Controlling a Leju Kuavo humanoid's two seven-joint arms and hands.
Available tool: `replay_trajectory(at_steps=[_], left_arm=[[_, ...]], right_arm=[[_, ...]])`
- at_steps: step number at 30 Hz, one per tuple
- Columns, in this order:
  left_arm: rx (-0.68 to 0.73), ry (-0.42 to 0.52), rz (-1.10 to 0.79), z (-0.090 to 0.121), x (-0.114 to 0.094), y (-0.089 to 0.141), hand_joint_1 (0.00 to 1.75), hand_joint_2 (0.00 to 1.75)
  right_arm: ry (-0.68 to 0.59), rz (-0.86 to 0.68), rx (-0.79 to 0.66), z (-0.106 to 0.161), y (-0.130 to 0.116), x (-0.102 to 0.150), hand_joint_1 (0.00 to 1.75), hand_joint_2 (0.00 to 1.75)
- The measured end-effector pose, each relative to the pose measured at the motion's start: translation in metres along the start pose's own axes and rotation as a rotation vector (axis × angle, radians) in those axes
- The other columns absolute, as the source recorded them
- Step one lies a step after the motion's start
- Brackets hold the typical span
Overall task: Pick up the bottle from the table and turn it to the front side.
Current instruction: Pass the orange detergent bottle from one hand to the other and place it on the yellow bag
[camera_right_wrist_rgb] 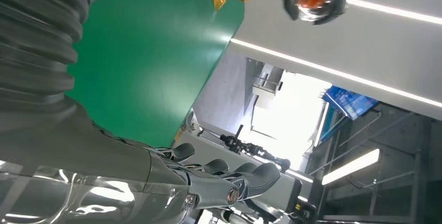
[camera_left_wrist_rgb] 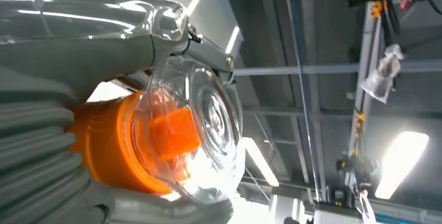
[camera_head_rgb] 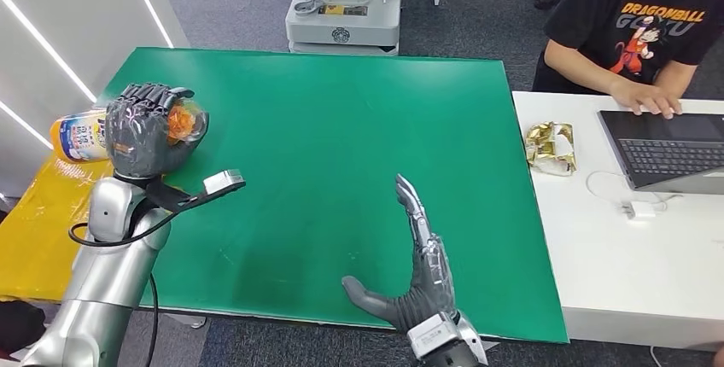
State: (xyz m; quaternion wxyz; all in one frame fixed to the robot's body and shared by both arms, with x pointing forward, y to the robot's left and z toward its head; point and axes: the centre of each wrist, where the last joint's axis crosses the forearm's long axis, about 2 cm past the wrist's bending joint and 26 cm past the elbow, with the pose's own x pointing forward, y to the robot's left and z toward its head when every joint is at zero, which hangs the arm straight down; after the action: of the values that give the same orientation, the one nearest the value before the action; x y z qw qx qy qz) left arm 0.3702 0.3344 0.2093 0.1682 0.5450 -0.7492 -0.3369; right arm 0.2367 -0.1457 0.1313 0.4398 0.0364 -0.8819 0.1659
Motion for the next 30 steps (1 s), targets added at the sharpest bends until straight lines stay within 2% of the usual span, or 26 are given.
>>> replay_trajectory(at_steps=[11,16,21,30], left_arm=[[-0.317,0.029,-0.108,0.027,-0.016,-0.024,1.75,1.75],[-0.417,0.035,-0.188,0.037,-0.025,-0.031,1.75,1.75],[-0.502,0.0,-0.311,0.048,-0.036,-0.037,1.75,1.75],[-0.709,-0.056,-0.306,0.074,-0.041,-0.052,1.75,1.75]], right_arm=[[-0.015,-0.008,-0.007,0.01,0.0,0.01,0.0,1.75],[-0.018,-0.008,-0.004,0.01,-0.001,0.012,0.0,1.75],[-0.013,-0.007,0.004,0.008,-0.003,0.014,0.0,1.75],[-0.004,0.005,0.006,0.008,-0.007,0.014,0.0,1.75]])
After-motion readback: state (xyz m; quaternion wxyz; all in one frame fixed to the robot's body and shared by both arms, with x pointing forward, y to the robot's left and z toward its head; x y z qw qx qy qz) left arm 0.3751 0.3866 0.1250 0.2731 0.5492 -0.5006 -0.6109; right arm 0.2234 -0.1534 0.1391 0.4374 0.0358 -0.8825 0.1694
